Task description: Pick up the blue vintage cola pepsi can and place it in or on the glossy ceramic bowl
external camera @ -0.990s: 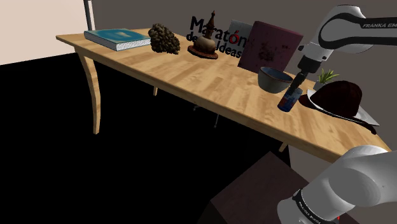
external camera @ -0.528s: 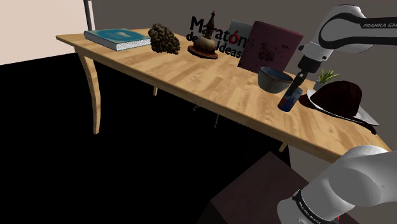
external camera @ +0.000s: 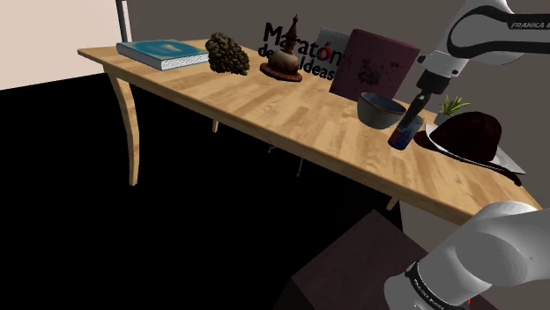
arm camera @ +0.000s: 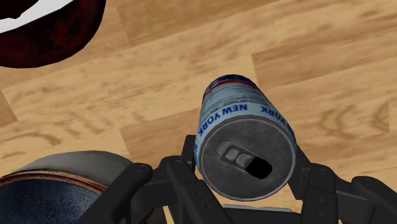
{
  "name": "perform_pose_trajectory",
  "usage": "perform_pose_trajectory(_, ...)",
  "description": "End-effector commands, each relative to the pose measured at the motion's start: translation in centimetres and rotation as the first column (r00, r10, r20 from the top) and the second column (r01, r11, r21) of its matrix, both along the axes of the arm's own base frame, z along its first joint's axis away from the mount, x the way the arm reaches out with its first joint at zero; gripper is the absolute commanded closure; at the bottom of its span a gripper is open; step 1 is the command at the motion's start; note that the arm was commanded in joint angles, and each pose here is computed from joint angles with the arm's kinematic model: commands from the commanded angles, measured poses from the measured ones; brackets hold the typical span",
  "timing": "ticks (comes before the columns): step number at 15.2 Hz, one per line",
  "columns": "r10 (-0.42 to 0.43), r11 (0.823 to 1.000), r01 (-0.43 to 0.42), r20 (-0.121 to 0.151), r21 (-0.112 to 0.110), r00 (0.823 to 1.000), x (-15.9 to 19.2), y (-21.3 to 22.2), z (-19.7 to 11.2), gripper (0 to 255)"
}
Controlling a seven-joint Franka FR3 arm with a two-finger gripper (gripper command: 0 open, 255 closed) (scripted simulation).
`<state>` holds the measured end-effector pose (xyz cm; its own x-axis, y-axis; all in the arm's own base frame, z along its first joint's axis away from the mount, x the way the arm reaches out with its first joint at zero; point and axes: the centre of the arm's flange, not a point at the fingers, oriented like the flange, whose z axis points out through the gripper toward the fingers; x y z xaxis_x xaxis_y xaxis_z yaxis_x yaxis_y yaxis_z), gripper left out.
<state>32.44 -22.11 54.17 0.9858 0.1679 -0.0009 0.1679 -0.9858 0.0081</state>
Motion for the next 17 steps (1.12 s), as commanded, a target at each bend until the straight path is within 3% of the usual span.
perform_pose_trajectory(1, 0.0, 1.0, 0.0, 0.0, 0.0, 1.0, 0.0, 0.0, 1.0, 255)
perform_pose_trajectory(17, 0.0, 1.0, 0.0, 0.0, 0.0, 1.0, 0.0, 0.0, 9.4, 255)
